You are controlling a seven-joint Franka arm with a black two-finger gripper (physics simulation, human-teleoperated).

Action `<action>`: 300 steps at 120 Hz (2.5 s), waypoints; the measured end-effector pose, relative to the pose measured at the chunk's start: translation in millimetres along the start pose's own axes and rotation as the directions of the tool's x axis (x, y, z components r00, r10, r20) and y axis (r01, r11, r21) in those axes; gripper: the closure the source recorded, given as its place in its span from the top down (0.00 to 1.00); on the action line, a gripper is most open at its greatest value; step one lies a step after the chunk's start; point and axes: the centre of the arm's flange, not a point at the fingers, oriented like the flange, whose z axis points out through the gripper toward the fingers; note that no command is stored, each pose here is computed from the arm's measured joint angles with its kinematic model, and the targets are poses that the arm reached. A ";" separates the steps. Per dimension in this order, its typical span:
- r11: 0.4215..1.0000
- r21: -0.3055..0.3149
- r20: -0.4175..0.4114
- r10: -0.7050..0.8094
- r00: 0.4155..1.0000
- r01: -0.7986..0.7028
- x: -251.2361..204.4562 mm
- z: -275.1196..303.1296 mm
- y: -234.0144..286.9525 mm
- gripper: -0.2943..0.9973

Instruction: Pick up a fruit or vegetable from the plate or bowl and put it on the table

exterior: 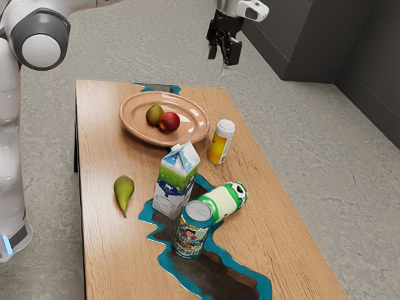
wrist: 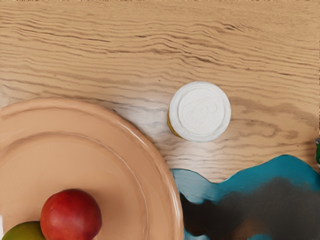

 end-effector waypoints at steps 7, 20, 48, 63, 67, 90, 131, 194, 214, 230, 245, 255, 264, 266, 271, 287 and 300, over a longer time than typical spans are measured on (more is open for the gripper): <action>1.000 0.000 -0.003 0.002 1.000 -0.002 0.3 -0.2 1.0 0.77; 1.000 0.001 -0.006 0.006 1.000 -0.006 0.7 -0.5 2.1 0.77; 1.000 0.009 -0.204 0.012 0.979 -0.010 -45.7 -106.2 2.5 0.77; 1.000 0.021 -0.122 -0.010 0.992 0.013 -24.1 -70.2 -6.3 0.77; 0.999 0.027 -0.102 -0.044 0.994 0.047 -18.1 -60.1 -22.9 0.77; 0.926 0.049 -0.056 -0.373 0.926 0.376 -45.2 -37.4 -199.8 0.77; 0.980 -0.004 0.051 -0.199 0.979 0.200 -78.5 56.5 -127.2 0.77; 1.000 0.031 -0.042 0.008 0.999 -0.006 -114.2 176.2 -133.2 0.77; 0.999 0.034 -0.053 0.027 0.998 -0.025 -118.4 189.5 -145.1 0.77; 0.998 0.040 -0.066 0.048 0.997 -0.046 -116.7 193.3 -146.5 0.77; 0.999 0.042 -0.080 0.035 0.996 -0.031 -115.8 192.7 -148.5 0.77; 0.999 0.038 -0.084 0.007 0.996 -0.004 -116.7 194.1 -151.7 0.77; 0.999 0.035 -0.086 -0.024 0.996 0.027 -116.6 195.1 -152.8 0.77; 0.999 0.034 -0.086 -0.031 0.996 0.034 -116.6 195.2 -152.9 0.77; 0.998 0.031 -0.088 -0.049 0.995 0.052 -116.5 195.3 -153.1 0.77; 0.994 0.021 -0.093 -0.105 0.990 0.107 -116.4 195.6 -153.5 0.77; 0.989 0.011 -0.077 -0.144 0.987 0.146 -118.7 205.1 -153.2 0.77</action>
